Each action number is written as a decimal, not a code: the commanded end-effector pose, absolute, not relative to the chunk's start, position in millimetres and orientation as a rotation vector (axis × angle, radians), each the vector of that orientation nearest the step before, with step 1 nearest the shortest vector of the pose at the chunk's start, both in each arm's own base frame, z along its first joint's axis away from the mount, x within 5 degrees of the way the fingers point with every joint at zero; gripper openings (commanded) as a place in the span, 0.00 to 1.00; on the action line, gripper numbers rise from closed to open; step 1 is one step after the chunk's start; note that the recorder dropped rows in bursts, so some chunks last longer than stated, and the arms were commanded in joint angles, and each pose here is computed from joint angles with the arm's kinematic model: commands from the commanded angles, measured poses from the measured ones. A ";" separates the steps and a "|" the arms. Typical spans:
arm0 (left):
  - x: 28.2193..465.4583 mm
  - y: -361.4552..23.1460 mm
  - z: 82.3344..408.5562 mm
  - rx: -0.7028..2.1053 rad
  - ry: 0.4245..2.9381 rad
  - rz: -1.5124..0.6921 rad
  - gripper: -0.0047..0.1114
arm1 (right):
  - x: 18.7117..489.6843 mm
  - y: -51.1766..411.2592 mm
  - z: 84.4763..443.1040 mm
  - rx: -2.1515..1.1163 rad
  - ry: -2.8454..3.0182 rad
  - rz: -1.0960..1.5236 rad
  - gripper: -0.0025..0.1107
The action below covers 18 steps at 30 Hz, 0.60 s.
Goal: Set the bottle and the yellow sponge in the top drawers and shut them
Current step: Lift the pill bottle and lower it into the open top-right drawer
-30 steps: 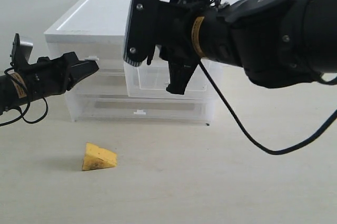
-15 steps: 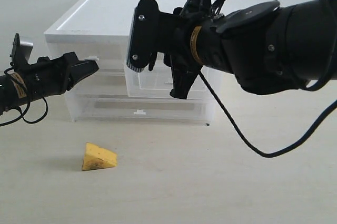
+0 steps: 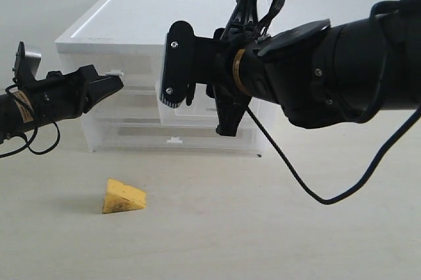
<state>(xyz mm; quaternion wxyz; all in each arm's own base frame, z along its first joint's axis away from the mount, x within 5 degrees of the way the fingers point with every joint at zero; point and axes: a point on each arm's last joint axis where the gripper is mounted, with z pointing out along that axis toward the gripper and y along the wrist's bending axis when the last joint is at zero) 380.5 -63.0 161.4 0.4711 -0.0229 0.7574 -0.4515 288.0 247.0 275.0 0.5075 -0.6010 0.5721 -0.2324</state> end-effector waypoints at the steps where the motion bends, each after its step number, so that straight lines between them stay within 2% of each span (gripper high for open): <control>1: 383.7 -61.8 165.4 -0.072 1.821 -1.103 0.07 | 290.7 243.9 276.5 -1.435 1.384 -0.604 0.03; 3: 383.7 -61.8 165.4 -0.072 1.821 -1.103 0.07 | 290.9 243.5 276.6 -1.429 1.389 -0.606 0.10; 5: 383.7 -61.8 165.4 -0.072 1.821 -1.103 0.07 | 290.9 243.5 276.6 -1.415 1.400 -0.595 0.24; 6: 383.7 -61.8 165.4 -0.072 1.821 -1.103 0.07 | 290.9 243.5 276.6 -1.407 1.406 -0.589 0.44; 7: 383.7 -61.8 165.4 -0.072 1.821 -1.103 0.07 | 290.9 243.3 276.7 -1.402 1.410 -0.587 0.51; 12: 383.7 -61.8 165.4 -0.072 1.821 -1.103 0.07 | 290.0 241.8 281.2 -1.371 1.417 -0.578 0.51; 15: 383.9 -61.7 165.4 -0.075 1.820 -1.103 0.07 | 283.0 236.3 300.6 -1.221 1.469 -0.479 0.51; 17: 384.0 -61.5 165.5 -0.078 1.818 -1.103 0.07 | 274.5 227.1 314.8 -0.976 1.640 -0.272 0.44; 18: 384.2 -61.3 165.7 -0.083 1.816 -1.103 0.07 | 266.8 219.0 320.4 -0.778 1.800 -0.112 0.31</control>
